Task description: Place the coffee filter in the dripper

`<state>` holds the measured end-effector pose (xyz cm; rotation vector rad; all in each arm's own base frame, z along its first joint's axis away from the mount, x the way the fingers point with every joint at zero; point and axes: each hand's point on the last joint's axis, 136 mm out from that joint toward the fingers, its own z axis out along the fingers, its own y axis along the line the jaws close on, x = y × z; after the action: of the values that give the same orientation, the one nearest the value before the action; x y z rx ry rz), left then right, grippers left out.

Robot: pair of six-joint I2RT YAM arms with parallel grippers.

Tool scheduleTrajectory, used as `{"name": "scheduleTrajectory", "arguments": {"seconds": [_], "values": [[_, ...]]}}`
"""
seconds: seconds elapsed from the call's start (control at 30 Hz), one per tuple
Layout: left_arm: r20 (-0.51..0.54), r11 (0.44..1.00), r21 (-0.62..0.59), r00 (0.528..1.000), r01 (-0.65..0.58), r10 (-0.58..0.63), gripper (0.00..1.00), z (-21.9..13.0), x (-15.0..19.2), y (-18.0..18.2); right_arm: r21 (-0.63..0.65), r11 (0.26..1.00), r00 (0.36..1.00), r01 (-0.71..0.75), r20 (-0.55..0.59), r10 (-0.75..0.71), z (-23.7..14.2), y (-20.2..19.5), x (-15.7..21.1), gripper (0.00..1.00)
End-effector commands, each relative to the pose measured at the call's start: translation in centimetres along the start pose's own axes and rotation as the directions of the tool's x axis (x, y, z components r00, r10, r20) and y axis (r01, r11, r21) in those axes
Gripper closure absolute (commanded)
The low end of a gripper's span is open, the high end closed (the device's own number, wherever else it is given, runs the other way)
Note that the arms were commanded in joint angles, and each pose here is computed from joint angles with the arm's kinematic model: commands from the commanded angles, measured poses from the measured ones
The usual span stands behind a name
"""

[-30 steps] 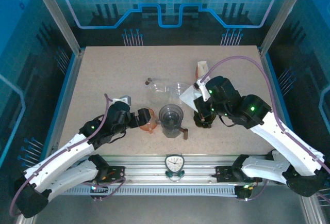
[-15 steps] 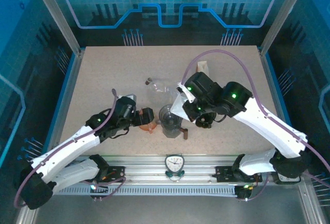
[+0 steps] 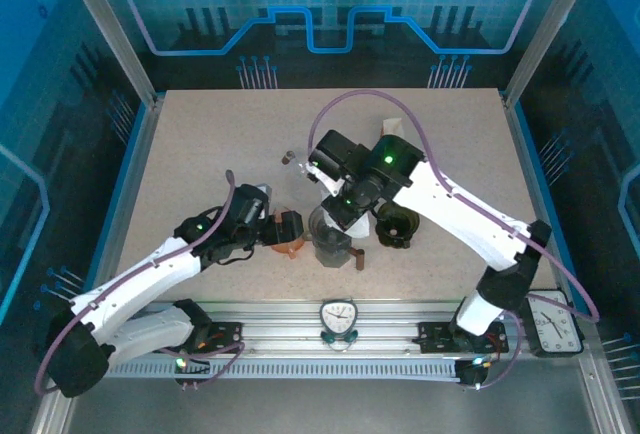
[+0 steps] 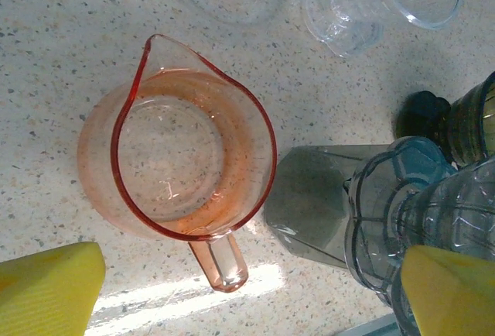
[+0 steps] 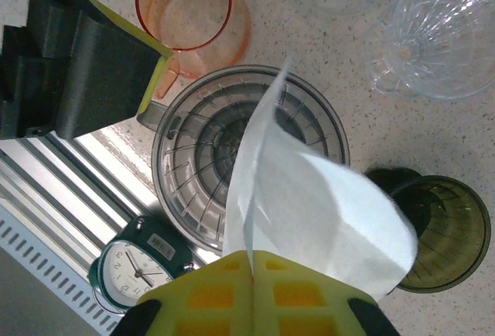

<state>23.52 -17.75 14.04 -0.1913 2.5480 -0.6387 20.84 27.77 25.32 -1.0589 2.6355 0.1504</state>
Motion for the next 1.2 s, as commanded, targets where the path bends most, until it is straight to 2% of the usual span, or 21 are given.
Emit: {"name": "scheduleTrajectory", "arguments": {"seconds": [0.0,0.5,0.7,0.83,1.0,1.17], "values": [[-0.004,0.999,0.052,1.0,-0.012,0.012,0.01,-0.1,-0.5,-1.2,-0.023,0.999,0.998,0.048,-0.049,-0.049,0.2,0.9,0.3,1.0],[0.027,0.999,0.048,0.999,0.022,-0.023,0.01,-1.4,-1.6,-1.0,-0.068,0.997,0.997,0.036,-0.067,-0.041,4.5,1.9,-0.3,1.0],[0.049,0.992,0.103,0.996,0.071,-0.077,0.01,-2.6,-2.4,-1.0,-0.084,0.996,0.998,0.029,-0.056,-0.034,5.3,2.2,-0.3,0.99],[0.029,0.985,0.14,0.994,0.098,-0.103,0.01,-2.8,-2.6,-1.3,-0.089,0.996,0.999,0.02,-0.045,-0.024,5.6,2.2,-0.3,0.87],[0.023,0.976,0.194,0.994,0.101,-0.108,0.01,-3.5,-3.1,-2.2,-0.104,0.994,0.999,0.009,0.049,-0.004,4.0,2.2,-0.8,0.64],[0.039,0.972,0.221,0.995,0.085,-0.096,0.01,-4.5,-3.9,-3.0,-0.115,0.993,0.992,-0.007,0.128,0.022,2.5,2.0,-0.8,0.49]]}}
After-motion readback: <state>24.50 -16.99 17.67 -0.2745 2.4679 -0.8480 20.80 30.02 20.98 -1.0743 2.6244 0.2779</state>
